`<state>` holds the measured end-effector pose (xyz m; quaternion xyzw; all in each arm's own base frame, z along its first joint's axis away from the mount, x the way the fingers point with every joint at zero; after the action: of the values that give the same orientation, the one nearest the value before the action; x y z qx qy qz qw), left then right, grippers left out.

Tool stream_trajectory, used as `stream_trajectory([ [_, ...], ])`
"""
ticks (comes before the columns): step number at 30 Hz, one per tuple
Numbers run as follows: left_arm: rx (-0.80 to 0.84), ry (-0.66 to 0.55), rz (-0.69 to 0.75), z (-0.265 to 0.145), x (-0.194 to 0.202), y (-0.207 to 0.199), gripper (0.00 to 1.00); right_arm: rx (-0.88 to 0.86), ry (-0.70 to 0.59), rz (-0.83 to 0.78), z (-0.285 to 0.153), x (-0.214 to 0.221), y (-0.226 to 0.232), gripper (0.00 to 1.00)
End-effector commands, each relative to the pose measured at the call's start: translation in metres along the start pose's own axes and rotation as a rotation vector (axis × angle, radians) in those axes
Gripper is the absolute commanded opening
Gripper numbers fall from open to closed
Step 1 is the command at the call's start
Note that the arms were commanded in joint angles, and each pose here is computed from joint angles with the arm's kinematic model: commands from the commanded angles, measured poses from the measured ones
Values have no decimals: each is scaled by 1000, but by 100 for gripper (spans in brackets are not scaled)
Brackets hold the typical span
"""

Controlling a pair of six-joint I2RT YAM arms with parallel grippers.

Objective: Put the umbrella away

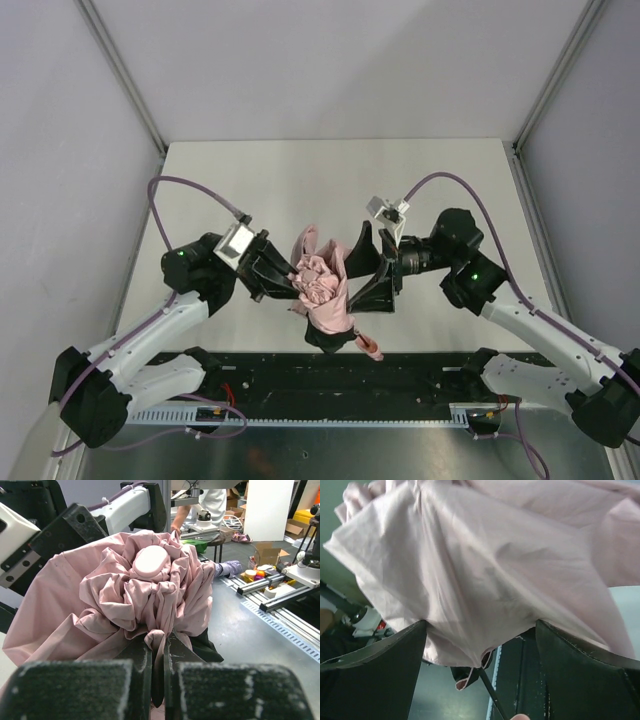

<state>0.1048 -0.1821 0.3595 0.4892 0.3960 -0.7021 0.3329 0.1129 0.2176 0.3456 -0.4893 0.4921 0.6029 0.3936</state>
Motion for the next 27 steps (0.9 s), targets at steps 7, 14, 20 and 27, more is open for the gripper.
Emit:
stream_trajectory([
  [7, 11, -126, 155, 9, -33, -10, 0, -159, -97, -46, 22, -5, 20, 99],
  [14, 5, -183, 163, 13, -36, -10, 0, -142, -132, -18, 39, -3, 10, 99],
  [20, -16, -238, 177, 14, -40, -6, 0, -194, -138, 13, 47, -3, 11, 83],
  [27, -46, -270, 180, 13, -37, 0, 0, -196, -131, 19, 47, -3, 14, 46],
])
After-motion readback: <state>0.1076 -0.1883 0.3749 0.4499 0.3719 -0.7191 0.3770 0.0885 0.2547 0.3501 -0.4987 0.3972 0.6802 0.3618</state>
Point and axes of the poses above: each gripper's point midway between its finger pads, its own z axis out along the fingers, its own y axis along the line the jaws close on, x = y × z, the point moved 9 cm from there along -z, back along the fingers, and after that the axes turned 15 degrees about -z, right-handed, at the moved point
